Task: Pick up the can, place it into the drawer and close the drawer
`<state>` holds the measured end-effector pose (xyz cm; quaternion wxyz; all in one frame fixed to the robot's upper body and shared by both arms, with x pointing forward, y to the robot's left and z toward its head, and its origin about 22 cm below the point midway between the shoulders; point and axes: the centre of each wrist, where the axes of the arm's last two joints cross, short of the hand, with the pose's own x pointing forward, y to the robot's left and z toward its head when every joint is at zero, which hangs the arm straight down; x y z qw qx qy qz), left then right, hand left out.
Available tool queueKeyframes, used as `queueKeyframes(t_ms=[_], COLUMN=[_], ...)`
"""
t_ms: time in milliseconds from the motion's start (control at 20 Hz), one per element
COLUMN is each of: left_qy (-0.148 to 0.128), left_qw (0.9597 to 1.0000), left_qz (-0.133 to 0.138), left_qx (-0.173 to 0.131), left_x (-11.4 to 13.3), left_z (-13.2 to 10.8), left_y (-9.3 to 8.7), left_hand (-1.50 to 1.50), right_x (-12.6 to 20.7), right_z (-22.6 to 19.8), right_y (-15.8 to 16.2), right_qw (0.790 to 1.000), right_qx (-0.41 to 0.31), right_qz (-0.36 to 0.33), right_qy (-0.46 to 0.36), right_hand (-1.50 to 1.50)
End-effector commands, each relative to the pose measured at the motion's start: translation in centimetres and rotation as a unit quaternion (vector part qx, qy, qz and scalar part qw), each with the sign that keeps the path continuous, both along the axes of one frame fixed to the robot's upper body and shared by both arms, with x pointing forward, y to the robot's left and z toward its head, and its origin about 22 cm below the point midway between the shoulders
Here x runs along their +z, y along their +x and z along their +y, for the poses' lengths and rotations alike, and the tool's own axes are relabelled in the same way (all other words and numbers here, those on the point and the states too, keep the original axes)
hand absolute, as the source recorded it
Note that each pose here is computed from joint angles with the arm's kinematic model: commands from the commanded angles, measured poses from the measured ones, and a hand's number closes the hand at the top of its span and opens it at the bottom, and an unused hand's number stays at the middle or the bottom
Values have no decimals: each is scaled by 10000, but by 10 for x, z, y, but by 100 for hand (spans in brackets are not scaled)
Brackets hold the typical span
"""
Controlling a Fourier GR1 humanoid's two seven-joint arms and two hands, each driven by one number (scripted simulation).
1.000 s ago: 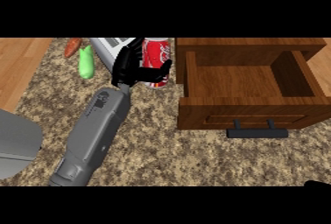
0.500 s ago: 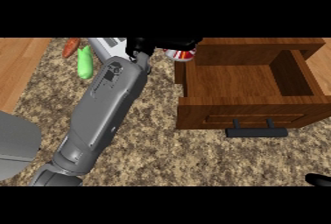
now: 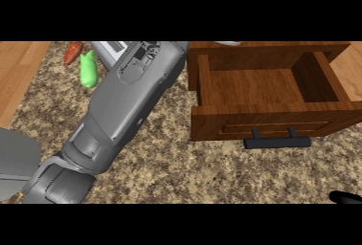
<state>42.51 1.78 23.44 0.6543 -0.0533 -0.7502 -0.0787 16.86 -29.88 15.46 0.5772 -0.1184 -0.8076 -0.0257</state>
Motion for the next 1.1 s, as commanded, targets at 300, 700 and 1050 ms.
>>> queueKeyframes(t_ms=[300,700,1050], left_qy=[346,623,563], left_qw=[9992,9966,9931], left_qz=[-22,-81,-82], left_qx=[198,533,1025], left_x=[34,28,20], left_z=[-38,-42,-42], left_y=[0,4,7], left_hand=[150,150,-150], right_x=[14,9,14], right_z=[2,9,10], right_y=[14,17,21], right_qw=[9999,9997,9993], right_qx=[54,209,292], right_qz=[-124,-81,-27], right_qy=[9,-118,-210], right_hand=[-150,-150,-150])
